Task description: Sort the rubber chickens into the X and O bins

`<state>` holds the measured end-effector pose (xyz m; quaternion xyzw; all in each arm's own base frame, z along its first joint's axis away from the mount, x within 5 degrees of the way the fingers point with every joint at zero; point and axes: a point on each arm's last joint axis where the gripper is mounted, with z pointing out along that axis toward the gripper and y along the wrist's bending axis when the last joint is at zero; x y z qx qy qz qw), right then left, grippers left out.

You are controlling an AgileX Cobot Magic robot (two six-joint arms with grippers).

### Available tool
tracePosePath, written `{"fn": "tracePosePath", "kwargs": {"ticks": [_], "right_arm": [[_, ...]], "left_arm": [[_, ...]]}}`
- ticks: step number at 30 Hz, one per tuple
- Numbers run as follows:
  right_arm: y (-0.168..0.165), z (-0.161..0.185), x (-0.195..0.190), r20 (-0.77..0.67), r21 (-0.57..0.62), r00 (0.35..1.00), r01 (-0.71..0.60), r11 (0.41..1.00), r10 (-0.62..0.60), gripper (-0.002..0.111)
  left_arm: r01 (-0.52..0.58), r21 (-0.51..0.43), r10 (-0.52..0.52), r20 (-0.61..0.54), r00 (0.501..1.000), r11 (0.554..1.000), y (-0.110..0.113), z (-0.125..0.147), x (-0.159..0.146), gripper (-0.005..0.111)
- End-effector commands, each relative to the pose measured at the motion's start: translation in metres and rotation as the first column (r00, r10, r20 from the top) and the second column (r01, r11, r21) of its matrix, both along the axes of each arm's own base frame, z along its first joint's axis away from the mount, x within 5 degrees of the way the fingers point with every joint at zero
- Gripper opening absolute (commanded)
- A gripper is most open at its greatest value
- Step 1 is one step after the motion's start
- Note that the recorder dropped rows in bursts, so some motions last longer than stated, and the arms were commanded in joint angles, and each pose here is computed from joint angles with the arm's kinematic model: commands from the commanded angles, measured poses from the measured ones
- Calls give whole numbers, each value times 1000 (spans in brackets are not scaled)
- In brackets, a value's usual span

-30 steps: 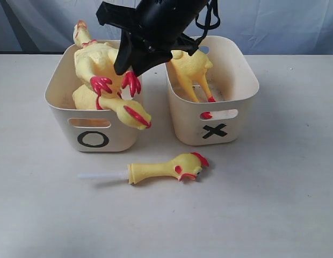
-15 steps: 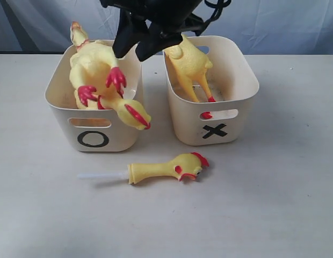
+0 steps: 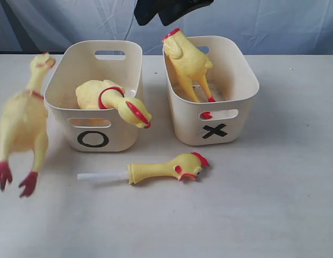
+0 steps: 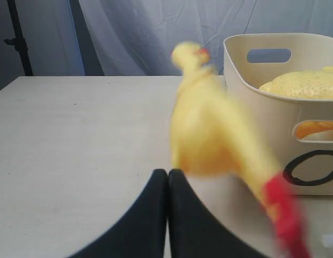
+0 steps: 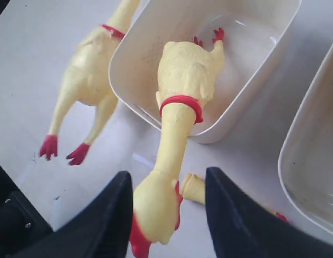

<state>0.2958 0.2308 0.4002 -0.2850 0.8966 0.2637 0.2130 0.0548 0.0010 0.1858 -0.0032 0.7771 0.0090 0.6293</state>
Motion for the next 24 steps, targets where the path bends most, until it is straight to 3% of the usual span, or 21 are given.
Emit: {"fn": "tracePosePath", "kwargs": {"ticks": [1,7,17,24], "right_arm": [[-2,-8,-1,-19,-14,1000,0,1000,-1,42],[-2,-33,-2,-83,-63,996,-14,998,9,42],[0,-32,-3,-101,-37,995,-20,999,16,42],[18,-30,-9,-210,159,972,-71,985,104,42]], "left_arm": [[-1,0,1,13,1000,1000,0,2,0,0],[-1,0,1,13,1000,1000,0,2,0,0],[-1,0,1,13,1000,1000,0,2,0,0],[-1,0,1,13,1000,1000,0,2,0,0]]}}
